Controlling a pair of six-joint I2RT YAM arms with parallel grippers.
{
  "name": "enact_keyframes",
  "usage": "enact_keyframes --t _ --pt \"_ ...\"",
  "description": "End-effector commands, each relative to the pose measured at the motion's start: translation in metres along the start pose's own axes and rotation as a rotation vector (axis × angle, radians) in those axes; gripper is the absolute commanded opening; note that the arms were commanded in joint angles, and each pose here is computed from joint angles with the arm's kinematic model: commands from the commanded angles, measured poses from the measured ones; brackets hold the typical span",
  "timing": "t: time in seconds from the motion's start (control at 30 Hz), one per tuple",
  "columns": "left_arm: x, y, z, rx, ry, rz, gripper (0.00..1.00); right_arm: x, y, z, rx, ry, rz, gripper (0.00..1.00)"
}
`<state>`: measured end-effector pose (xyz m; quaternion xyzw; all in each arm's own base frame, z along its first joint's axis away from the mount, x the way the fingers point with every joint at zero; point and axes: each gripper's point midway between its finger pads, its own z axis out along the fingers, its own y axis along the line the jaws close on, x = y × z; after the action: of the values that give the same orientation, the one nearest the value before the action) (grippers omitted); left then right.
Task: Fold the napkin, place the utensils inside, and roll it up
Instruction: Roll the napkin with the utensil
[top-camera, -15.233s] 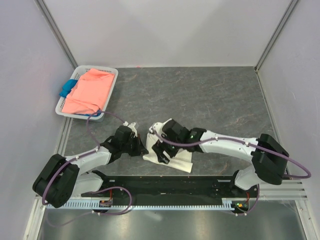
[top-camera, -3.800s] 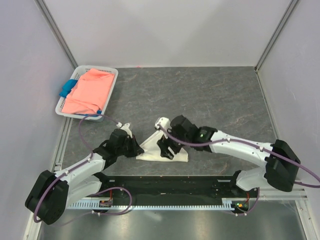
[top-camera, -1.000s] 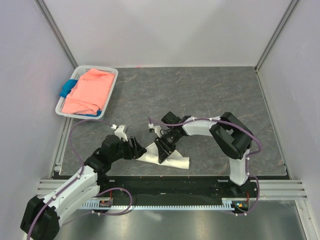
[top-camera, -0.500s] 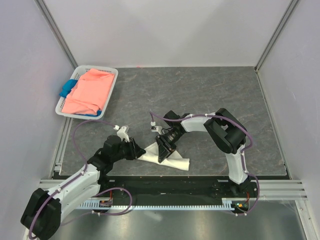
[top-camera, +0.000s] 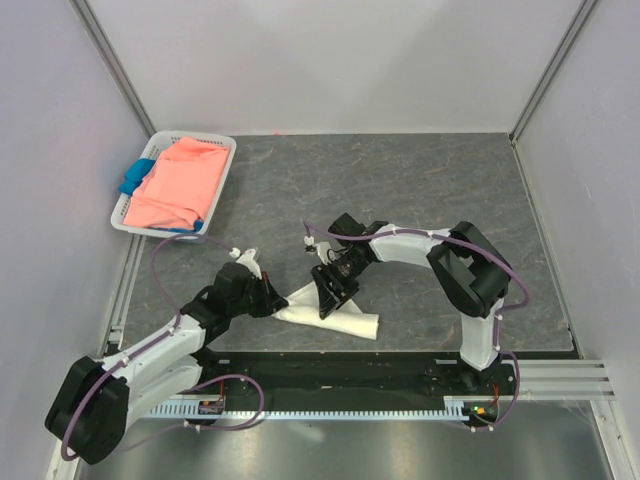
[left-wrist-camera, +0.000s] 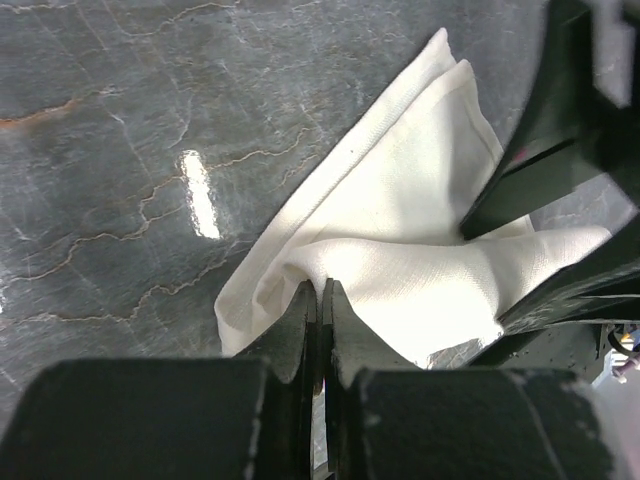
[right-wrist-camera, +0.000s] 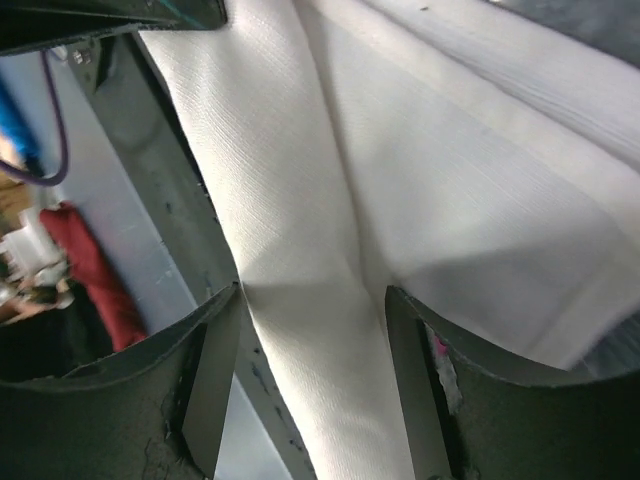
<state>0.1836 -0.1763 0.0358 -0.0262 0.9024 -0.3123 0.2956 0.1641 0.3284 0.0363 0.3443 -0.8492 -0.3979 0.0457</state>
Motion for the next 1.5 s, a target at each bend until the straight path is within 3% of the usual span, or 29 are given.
enact_keyframes --t 0.0,0.2,0.37,0.5,0.8,1.17,1.27,1.37,1.47 --pt "-0.01 0.002 0.0 -0.065 0.01 -0.016 0.02 -0.02 -0.004 -0.037 0.212 -0.129 -0.106 0.68" --pt "-0.009 0.0 0.002 -0.081 0.059 -0.028 0.02 -0.033 0.012 -0.06 0.301 -0.314 -0.248 0.69" --pt "-0.01 -0.004 0.004 -0.082 0.087 -0.027 0.02 -0.037 0.028 -0.057 0.537 -0.475 -0.432 0.72" --pt "-0.011 -0.009 0.005 -0.067 0.107 -0.017 0.02 -0.036 0.037 -0.049 0.653 -0.531 -0.527 0.73" --pt "-0.01 -0.008 0.007 -0.077 0.132 -0.009 0.02 -0.023 0.032 -0.008 0.718 -0.415 -0.66 0.73" --pt "-0.012 -0.011 0.008 -0.07 0.139 0.006 0.02 -0.015 0.018 0.013 0.669 -0.319 -0.649 0.67" --pt "-0.013 -0.013 0.009 -0.059 0.135 0.009 0.02 -0.01 0.012 0.016 0.638 -0.284 -0.616 0.61" --pt "-0.014 -0.015 0.009 -0.048 0.134 0.015 0.02 -0.004 0.009 0.019 0.594 -0.249 -0.579 0.47" --pt "-0.016 -0.018 0.009 -0.035 0.128 0.019 0.1 0.003 0.009 0.021 0.522 -0.202 -0.547 0.38"
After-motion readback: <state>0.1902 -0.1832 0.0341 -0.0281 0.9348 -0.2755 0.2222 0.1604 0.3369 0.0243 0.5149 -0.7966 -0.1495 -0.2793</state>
